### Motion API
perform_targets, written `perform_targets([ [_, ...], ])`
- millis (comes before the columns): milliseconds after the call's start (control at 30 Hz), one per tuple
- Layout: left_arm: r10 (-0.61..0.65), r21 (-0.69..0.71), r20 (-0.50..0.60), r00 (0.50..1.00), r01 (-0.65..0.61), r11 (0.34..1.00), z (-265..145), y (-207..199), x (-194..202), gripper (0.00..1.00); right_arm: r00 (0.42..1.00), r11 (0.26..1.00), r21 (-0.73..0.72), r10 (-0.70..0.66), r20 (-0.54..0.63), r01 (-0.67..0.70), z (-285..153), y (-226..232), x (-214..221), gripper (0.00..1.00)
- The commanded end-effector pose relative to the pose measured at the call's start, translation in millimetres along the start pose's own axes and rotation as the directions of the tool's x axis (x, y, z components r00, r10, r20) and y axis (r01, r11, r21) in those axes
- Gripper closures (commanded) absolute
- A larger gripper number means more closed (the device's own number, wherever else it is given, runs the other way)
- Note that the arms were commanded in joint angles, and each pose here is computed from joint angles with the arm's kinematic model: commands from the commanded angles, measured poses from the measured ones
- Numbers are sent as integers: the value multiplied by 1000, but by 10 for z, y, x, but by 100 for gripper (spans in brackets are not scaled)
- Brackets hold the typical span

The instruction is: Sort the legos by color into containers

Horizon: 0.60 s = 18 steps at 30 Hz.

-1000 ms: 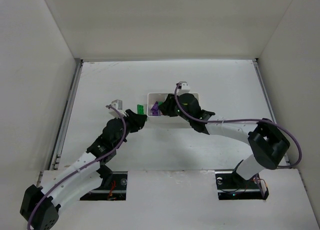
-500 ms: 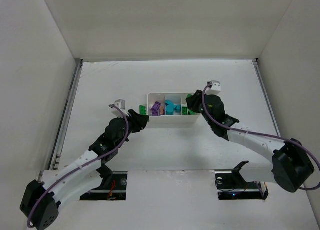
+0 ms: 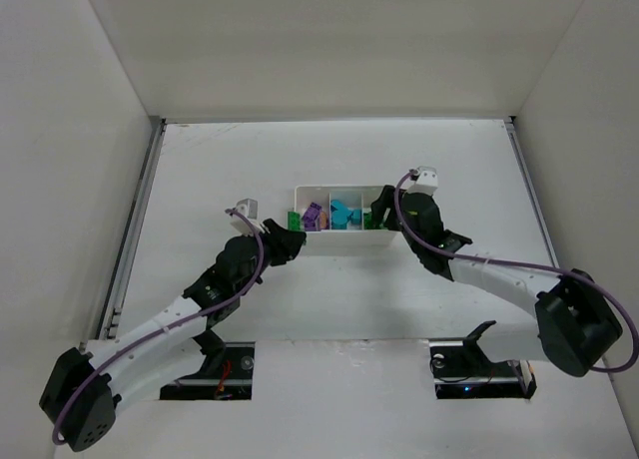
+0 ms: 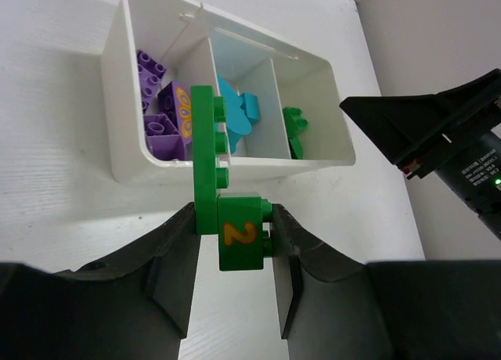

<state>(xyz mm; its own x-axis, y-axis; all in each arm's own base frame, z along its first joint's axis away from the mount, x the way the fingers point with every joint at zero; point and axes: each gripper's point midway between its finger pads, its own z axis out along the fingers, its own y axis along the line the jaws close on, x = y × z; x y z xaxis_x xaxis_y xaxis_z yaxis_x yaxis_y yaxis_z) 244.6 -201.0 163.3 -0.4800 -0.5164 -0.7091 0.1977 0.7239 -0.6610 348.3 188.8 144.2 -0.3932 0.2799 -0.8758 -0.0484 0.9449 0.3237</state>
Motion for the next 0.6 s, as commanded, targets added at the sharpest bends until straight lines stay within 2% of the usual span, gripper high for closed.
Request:
perform_targets([
  [0, -91, 125, 69, 994, 82, 989, 32, -424, -270, 81, 995, 999, -43, 21, 99, -17, -114, 159, -332, 24],
  [133, -88, 230, 52, 995, 74, 970, 29, -640, -233, 81, 991, 985, -170, 36, 131, -13, -388, 455, -466, 29],
  [233, -64, 323, 6, 998, 59, 944, -59, -777, -178, 80, 993, 943, -332, 54, 103, -17, -637, 802, -470, 42],
  [267, -54, 351, -4, 999, 52, 935, -96, -803, -155, 80, 995, 926, -378, 52, 83, -16, -700, 902, -441, 43],
  [367, -60, 420, -45, 997, 74, 905, -210, -867, -121, 79, 999, 836, -547, 49, 0, -41, -960, 1277, -286, 38],
  [500, -62, 523, -125, 990, 119, 844, -398, -1022, -45, 78, 992, 747, -653, 117, -53, -123, -1103, 1507, -271, 21],
  [567, -74, 572, -164, 984, 156, 805, -492, -1131, -36, 78, 988, 694, -704, 133, -78, -149, -1206, 1620, -300, 17],
])
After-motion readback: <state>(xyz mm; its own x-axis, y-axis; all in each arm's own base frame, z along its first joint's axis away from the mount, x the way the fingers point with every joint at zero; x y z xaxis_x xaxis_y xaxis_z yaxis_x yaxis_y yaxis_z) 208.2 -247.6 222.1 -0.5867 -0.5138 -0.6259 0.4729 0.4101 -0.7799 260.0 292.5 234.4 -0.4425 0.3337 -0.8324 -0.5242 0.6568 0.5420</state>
